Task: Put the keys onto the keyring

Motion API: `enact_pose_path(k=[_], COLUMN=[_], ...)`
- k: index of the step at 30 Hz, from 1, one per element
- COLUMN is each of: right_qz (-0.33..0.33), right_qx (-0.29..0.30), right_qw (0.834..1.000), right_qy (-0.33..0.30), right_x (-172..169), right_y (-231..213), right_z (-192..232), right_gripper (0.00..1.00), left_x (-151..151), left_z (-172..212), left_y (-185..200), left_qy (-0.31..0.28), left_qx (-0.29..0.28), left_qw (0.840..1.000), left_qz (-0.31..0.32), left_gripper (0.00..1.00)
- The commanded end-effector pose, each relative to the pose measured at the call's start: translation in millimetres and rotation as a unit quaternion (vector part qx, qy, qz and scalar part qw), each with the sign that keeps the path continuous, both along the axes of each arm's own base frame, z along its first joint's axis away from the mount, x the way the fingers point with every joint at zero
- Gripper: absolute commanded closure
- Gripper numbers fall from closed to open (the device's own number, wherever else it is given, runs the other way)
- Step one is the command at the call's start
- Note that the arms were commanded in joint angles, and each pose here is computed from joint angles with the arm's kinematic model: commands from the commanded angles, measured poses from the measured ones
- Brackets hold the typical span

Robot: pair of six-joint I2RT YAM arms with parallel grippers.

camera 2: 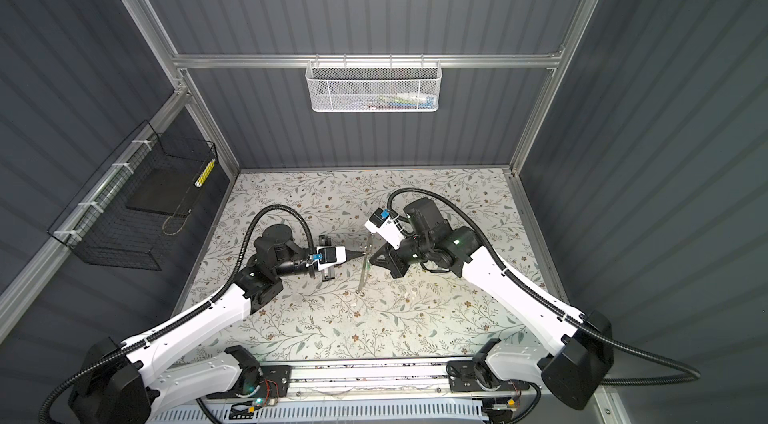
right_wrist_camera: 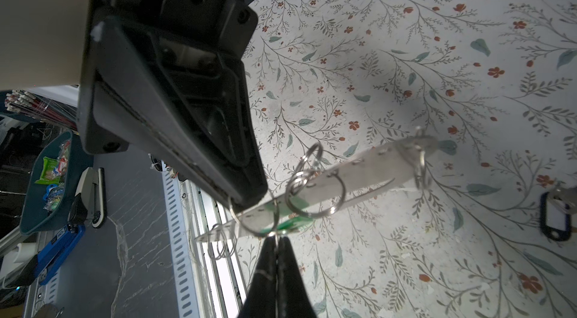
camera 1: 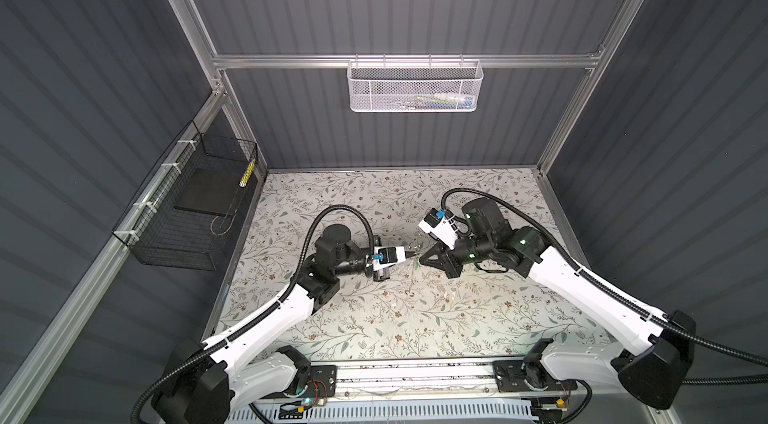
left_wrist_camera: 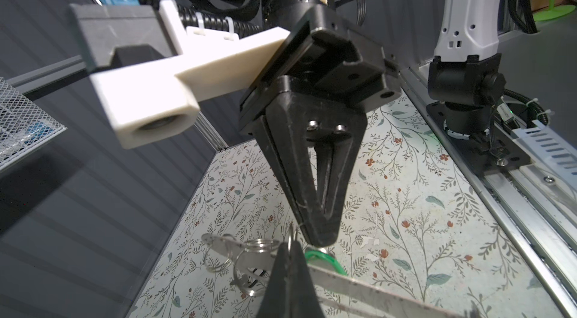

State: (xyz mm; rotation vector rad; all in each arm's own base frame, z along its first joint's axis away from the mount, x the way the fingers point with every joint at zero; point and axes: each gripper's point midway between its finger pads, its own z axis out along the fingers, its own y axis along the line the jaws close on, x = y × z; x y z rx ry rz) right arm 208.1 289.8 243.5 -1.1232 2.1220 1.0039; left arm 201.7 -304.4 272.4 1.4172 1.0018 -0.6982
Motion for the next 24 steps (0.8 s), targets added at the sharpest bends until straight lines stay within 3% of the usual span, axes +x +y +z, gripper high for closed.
enact_pose_path(k=[1,4,7,12,19,24], right_qz=[0.005,0.011,0.007,0.008,0.029,0.052], right_qx=[0.001,-0.005,-0.005,-0.005,0.034,0.038], right_qw=[1.0,1.0,0.998,0.993,0.97,0.959], right_qy=[0.001,-0.021,-0.054,-0.116,-0.238,-0.275], right_x=[0.8,-0.5,0.4,-1.3,-9.1,-7.0], right_y=[-1.4,-5.6,-11.7,-22.8,-30.4,-25.7], right_z=[4.6,3.0,7.8,14.0,49.3,59.4], right_gripper=[1.0,0.98,0.8,0.65,0.65,0.66], left_x=[-7.7,-5.4,-2.6,-0.5,0.4,-1.4], left_z=[26.8,29.1,30.9,34.6,39.0,41.2], left_y=[-3.5,-4.4,-5.6,-7.9,-10.9,-12.3], left_qy=[-0.008,0.005,0.021,0.04,0.06,0.069], left_qx=[-0.039,-0.053,-0.063,-0.084,-0.099,-0.105], left_qw=[0.999,0.998,0.998,0.995,0.993,0.991], left_qz=[-0.022,-0.017,-0.014,-0.019,-0.034,-0.046], left_gripper=[1.0,1.0,1.0,1.0,1.0,1.0])
